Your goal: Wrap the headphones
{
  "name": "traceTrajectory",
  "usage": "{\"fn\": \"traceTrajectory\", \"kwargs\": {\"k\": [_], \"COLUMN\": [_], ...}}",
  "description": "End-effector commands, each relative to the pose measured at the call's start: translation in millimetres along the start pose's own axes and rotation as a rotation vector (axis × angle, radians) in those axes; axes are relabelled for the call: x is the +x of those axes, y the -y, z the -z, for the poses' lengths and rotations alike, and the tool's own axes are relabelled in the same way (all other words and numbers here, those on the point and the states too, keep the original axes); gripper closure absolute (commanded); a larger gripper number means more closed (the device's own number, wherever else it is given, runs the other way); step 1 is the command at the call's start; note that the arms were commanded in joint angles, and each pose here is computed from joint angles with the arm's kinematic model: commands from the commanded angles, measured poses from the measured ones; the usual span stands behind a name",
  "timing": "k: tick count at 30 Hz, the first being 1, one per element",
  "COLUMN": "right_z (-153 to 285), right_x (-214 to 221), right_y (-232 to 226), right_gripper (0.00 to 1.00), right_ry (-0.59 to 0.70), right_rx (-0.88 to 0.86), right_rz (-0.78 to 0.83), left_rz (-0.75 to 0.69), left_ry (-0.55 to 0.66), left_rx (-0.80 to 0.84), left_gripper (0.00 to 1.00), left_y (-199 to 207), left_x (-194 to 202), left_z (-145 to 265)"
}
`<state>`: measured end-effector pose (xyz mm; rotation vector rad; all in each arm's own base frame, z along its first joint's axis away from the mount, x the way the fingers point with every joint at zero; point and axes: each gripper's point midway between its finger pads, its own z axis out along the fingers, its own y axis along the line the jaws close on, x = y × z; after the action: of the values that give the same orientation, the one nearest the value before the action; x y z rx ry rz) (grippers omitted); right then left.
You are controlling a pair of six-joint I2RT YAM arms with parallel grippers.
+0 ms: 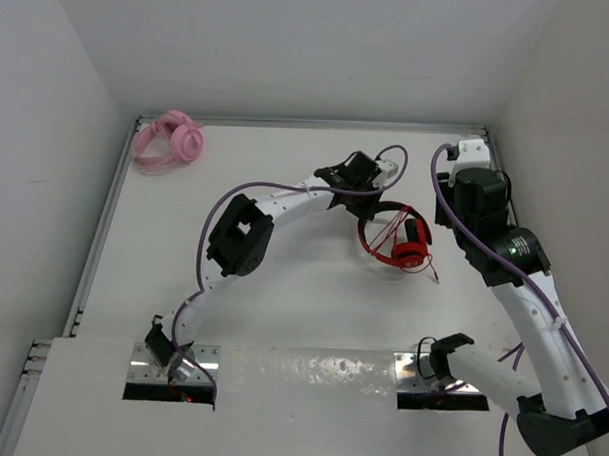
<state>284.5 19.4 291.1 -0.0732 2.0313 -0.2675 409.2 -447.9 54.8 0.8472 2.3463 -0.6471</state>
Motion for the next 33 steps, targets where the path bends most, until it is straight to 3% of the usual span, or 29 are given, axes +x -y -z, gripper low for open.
{"fn": "traceTrajectory", "kwargs": {"k": [1, 2, 6, 7, 9, 12, 16, 20, 23, 26, 29, 33], "right_z": [2, 4, 2, 1, 1, 1, 2, 1, -2, -6, -9, -12], "right_x": [20, 22, 38, 39, 42, 43, 43, 53, 61, 68, 72, 75], "right_y": [4, 5, 2, 1, -1, -1, 0, -4, -8, -11, -14, -14], "right_gripper": [0.61, 0.60, 0.59, 0.59, 0.59, 0.59, 0.57, 0.54, 0.52, 0.50, 0.47, 0.42], "right_ry": [-0.043, -0.044, -0.073, -0.077, -0.085, -0.094, -0.091, -0.102, -0.109, -0.112, -0.114, -0.115], "right_rx": [0.026, 0.027, 0.019, 0.014, 0.005, 0.004, 0.011, 0.001, -0.002, 0.000, -0.004, 0.002], "right_rz": [-0.011, -0.012, -0.008, -0.006, -0.004, -0.008, -0.032, -0.056, -0.080, -0.104, -0.113, -0.114], "left_rz": [0.011, 0.011, 0.036, 0.041, 0.051, 0.046, 0.028, 0.045, 0.054, 0.026, -0.001, 0.006], "left_ry": [0.138, 0.133, 0.101, 0.087, 0.069, 0.053, 0.099, 0.189, 0.249, 0.334, 0.338, 0.284], "left_rx": [0.079, 0.080, 0.085, 0.091, 0.100, 0.101, 0.045, -0.021, -0.079, -0.152, -0.281, -0.425], "left_gripper": [1.00, 1.00, 0.83, 0.71, 0.58, 0.43, 0.30, 0.01, 0.01, 0.00, 0.00, 0.00], "left_y": [34, 36, 44, 44, 45, 45, 38, 6, -26, -55, -95, -142], "left_x": [-42, -39, -20, -13, -6, -2, -25, -68, -93, -115, -105, -60], "left_z": [1, -4, -21, -26, -30, -31, -7, 45, 100, 183, 242, 298]}}
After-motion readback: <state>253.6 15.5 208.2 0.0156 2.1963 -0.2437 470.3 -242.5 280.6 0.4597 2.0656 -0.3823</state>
